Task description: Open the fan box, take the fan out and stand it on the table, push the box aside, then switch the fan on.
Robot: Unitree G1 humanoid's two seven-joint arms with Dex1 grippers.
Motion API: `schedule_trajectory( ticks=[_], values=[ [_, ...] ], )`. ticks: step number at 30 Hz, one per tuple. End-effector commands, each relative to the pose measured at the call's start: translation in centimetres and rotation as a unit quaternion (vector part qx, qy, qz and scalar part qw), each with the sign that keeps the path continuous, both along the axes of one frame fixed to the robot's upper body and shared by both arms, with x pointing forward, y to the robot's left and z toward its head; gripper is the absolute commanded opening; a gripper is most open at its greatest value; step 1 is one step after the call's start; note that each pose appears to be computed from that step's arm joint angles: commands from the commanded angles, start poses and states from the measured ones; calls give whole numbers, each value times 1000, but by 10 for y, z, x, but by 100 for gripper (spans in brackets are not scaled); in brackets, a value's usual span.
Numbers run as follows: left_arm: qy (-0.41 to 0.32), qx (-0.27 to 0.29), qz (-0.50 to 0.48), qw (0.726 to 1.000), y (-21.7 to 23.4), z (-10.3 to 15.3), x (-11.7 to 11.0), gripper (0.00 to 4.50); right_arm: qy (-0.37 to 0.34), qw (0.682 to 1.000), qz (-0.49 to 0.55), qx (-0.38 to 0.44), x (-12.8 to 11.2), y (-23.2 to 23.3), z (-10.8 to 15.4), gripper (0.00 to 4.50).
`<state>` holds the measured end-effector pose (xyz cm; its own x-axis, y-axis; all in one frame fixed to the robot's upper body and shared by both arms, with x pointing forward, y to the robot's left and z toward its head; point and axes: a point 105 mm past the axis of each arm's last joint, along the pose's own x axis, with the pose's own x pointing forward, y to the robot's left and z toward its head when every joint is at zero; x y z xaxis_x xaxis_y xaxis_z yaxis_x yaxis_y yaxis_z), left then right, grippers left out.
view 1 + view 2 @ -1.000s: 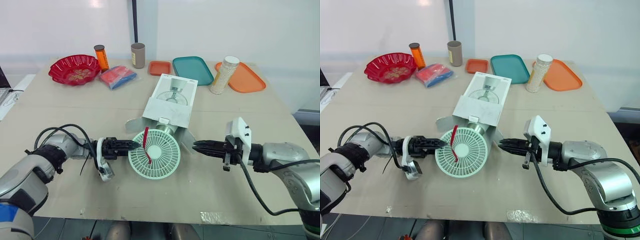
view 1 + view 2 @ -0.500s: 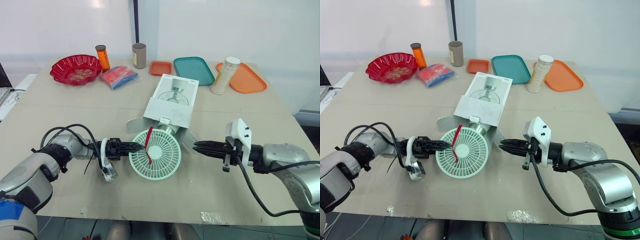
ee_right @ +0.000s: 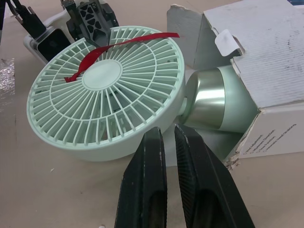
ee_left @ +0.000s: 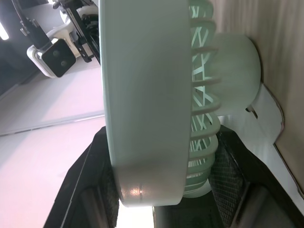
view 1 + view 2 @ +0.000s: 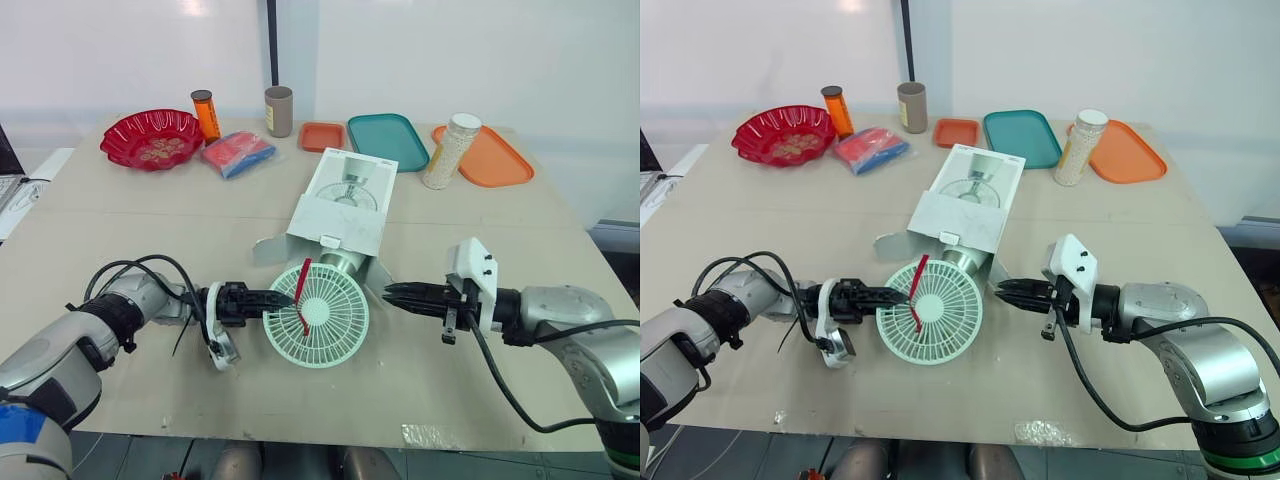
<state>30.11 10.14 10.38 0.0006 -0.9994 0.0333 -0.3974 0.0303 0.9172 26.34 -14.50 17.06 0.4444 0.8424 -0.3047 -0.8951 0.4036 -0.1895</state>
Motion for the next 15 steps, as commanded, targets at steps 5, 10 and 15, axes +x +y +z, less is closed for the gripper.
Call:
schedule_trajectory(
  ticks=[5, 10, 15],
  values=[
    [61, -19, 22, 998, 14, 19, -14, 202, -22, 1000, 11, 1, 0, 4, 8, 39],
    [143, -9, 42, 989, 29, 28, -33, 202, -19, 999, 26, 9, -2, 7, 8, 39],
    [173, -24, 55, 983, 35, 43, -44, 202, -6, 999, 35, -2, 2, 6, -1, 39]
  ],
)
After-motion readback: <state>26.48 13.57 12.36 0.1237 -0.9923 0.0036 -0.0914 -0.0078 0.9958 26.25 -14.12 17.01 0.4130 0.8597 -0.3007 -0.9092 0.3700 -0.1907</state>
